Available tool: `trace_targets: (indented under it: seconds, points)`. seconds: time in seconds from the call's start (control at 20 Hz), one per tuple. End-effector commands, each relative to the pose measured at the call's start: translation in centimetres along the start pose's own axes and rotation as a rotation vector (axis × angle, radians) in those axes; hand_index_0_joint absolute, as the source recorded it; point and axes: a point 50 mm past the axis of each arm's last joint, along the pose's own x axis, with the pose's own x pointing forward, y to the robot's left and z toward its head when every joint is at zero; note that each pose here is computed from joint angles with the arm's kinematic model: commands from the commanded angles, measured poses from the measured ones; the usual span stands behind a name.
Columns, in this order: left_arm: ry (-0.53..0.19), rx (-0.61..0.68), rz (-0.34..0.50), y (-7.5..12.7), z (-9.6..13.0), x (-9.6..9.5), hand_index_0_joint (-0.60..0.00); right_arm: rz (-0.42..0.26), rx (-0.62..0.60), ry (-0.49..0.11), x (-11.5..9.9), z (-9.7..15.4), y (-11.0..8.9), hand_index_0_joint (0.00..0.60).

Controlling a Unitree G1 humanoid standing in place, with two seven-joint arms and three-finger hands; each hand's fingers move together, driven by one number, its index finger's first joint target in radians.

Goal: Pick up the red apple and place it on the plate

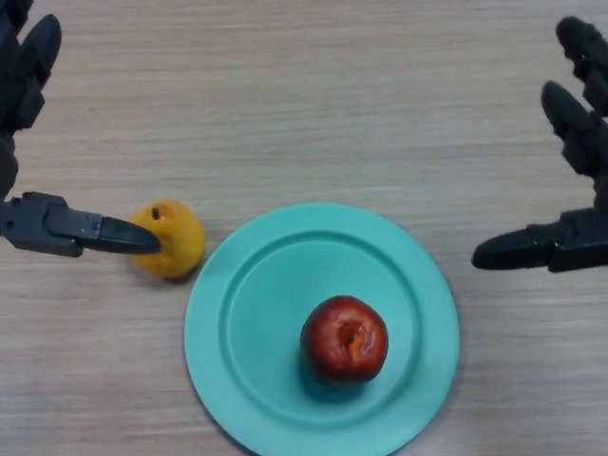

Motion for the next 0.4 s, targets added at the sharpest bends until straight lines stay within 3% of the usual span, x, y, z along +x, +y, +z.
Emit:
trace_targets:
  seconds: [0.05, 0.2, 0.4]
  points:
    - [-0.194, 0.053, -0.012, 0.76, 3.11, -0.46, 0.000, -0.061, -0.042, -0.291, -0.79, 4.04, -1.70, 0.000]
    - [-0.139, 0.023, -0.022, 0.59, 2.65, -0.62, 0.000, -0.080, -0.066, -0.267, -0.73, 3.88, -2.04, 0.000]
    - [-0.128, 0.028, -0.033, 0.59, 2.82, -0.36, 0.000, -0.075, -0.081, -0.272, -0.86, 4.08, -1.88, 0.000]
